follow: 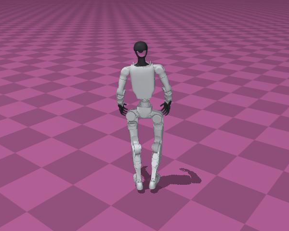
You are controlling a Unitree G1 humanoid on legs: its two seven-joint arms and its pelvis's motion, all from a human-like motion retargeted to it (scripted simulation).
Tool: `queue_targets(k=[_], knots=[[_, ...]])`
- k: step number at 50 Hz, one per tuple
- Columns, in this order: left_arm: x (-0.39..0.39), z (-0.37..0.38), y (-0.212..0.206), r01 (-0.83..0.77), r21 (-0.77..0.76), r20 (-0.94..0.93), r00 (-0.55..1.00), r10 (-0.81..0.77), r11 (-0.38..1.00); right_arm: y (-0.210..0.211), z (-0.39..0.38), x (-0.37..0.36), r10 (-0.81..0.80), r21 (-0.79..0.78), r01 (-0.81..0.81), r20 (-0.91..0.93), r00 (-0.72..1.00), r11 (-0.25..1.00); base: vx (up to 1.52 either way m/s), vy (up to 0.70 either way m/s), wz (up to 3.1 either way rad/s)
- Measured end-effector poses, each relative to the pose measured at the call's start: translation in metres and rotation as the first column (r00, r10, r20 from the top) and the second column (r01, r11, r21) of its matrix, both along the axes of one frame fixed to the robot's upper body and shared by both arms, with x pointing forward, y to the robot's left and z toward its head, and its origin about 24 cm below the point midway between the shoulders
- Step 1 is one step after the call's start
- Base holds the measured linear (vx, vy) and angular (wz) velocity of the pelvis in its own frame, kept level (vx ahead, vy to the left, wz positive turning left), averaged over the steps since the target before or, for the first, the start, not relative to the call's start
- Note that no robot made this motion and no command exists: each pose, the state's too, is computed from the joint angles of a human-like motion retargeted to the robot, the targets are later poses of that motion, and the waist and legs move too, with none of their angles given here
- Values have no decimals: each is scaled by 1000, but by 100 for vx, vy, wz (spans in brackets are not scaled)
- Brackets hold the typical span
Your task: Sport exercise
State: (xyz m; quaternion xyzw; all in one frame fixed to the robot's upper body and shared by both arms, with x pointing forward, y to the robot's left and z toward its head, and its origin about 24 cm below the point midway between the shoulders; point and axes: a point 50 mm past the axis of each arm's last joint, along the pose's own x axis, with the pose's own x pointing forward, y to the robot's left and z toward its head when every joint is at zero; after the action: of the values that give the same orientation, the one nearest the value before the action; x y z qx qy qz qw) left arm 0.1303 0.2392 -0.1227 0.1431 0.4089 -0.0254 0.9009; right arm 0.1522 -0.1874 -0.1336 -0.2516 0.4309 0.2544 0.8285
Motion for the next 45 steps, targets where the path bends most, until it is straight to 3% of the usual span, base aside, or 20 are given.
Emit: queue_targets(k=[30,45], knots=[[25,6,-10,73,0,69,995,-73,997,10,5,27,89,-16,-89,37,995,996,-2,0,0],[39,13,-10,172,70,98,979,-179,983,32,22,58,158,-1,-160,165,974,987,-5,1,2]])
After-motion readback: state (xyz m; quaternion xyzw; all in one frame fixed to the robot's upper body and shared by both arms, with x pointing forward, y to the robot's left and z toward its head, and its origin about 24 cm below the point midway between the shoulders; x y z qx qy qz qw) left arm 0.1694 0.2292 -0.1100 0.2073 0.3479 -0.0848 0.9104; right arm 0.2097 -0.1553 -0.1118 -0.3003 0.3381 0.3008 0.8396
